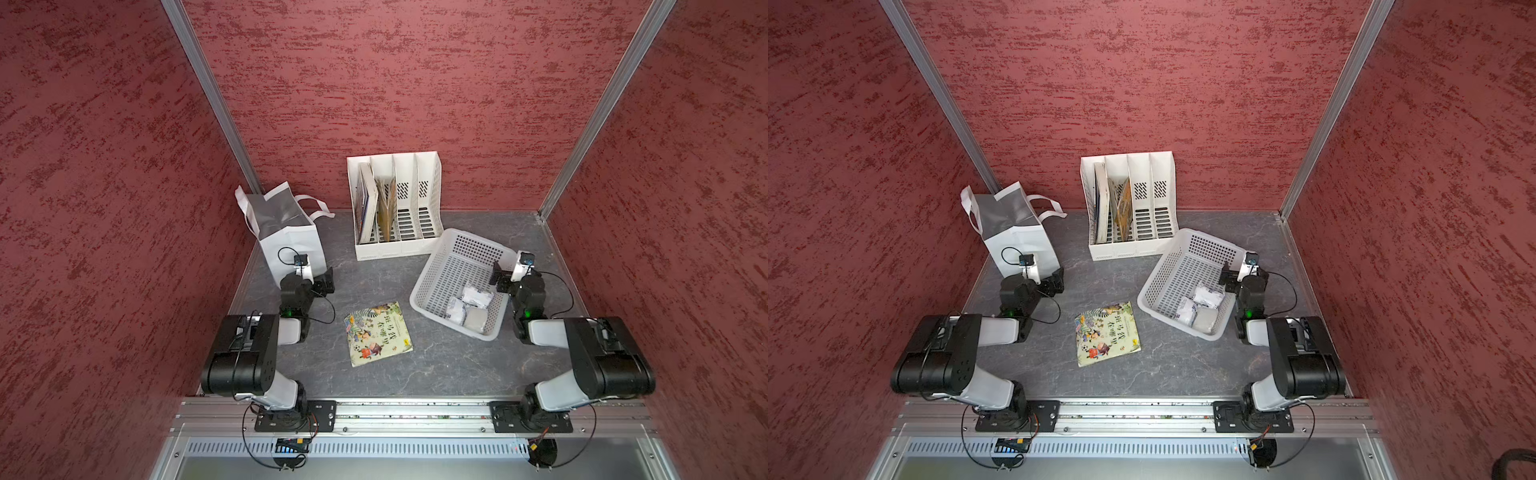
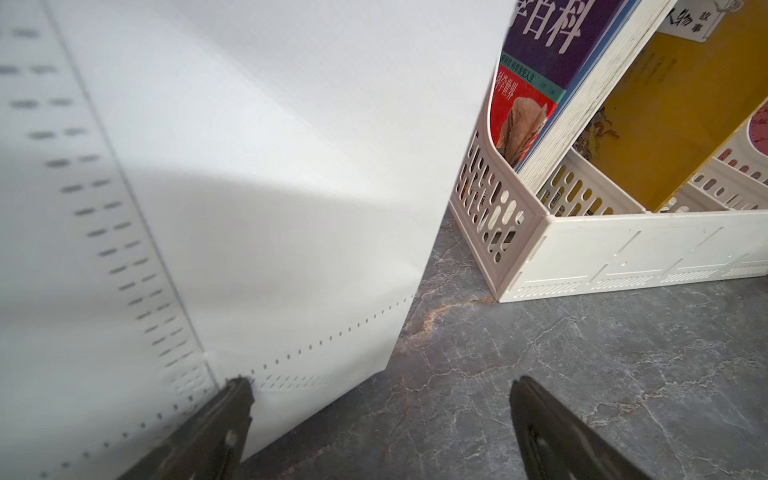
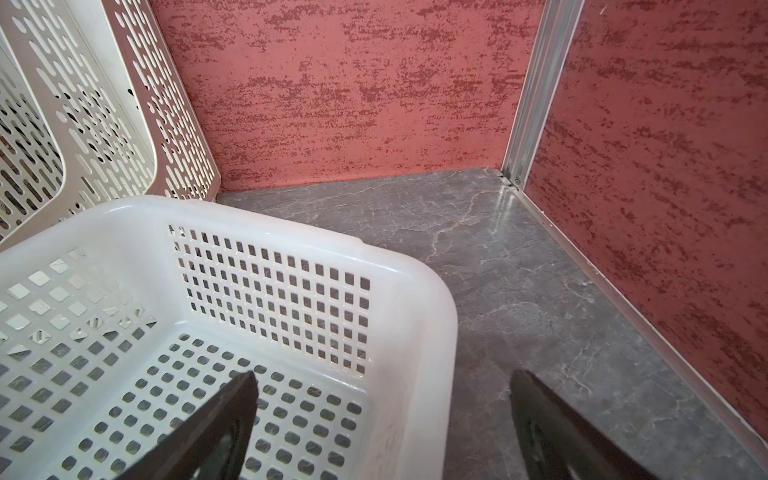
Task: Place the ice pack in the delivery bag
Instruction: Pick up the delivery bag at the corner of the board.
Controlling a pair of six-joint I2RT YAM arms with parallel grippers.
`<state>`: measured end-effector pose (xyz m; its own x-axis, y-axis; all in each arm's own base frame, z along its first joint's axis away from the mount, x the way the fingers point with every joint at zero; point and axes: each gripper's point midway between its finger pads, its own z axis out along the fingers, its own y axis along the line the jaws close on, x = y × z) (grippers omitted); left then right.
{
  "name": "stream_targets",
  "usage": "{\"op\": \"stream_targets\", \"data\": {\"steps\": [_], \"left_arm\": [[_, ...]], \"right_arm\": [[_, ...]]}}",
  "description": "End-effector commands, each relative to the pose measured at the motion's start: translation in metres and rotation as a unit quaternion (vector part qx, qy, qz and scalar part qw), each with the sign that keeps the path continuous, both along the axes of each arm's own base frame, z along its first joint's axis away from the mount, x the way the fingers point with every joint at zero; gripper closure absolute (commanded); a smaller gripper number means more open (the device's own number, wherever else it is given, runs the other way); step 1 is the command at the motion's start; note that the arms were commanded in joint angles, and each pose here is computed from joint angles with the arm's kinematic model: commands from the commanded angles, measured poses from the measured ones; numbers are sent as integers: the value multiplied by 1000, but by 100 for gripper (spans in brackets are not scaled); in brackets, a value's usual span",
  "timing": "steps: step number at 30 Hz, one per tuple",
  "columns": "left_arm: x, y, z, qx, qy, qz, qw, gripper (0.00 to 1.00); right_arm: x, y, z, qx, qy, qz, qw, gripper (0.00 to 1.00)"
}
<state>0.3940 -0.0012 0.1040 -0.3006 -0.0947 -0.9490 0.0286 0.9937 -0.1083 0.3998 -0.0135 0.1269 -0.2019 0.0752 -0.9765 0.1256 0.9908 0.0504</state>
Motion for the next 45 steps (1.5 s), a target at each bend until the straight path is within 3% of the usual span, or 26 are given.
{"op": "stream_targets", "data": {"steps": [1,14,17,23,28,30,32,33,35,37,40,42,45], "left_arm": [[7,2,12,7,-22,-3,1000,0],[7,3,13,2,-22,-7,1000,0],[5,-9,20,15,-25,-34,999,0],[-29,-38,62,23,-25,-59,998,0],[-68,-74,88,2,-19,-110,994,0],[-82,-81,104,-14,-22,-124,992,0],[-92,-84,128,-42,-28,-130,990,0],[-97,-85,144,-57,-34,-133,989,0],[-100,-81,179,-86,-43,-121,988,0],[-99,-71,212,-109,-26,-91,990,0],[-80,-54,238,-128,50,-45,989,0],[-60,-39,236,-163,128,-11,978,0],[-31,-15,240,-215,202,38,955,0]], "right_arm": [[1,3,-10,-8,17,7,1000,1],[2,4,-10,-8,18,8,1000,1],[3,6,-2,-10,16,15,1000,1],[-23,9,95,5,30,24,999,1],[-54,19,135,33,47,50,997,1],[-64,15,147,58,47,31,997,1],[-74,6,151,149,44,-22,988,1],[-77,9,156,183,37,-19,982,1],[-74,43,170,237,30,69,968,1],[-68,74,181,290,27,154,944,1],[-58,110,192,341,50,243,907,1],[-48,127,191,343,74,269,897,1],[-40,139,191,327,91,279,898,1]]}}
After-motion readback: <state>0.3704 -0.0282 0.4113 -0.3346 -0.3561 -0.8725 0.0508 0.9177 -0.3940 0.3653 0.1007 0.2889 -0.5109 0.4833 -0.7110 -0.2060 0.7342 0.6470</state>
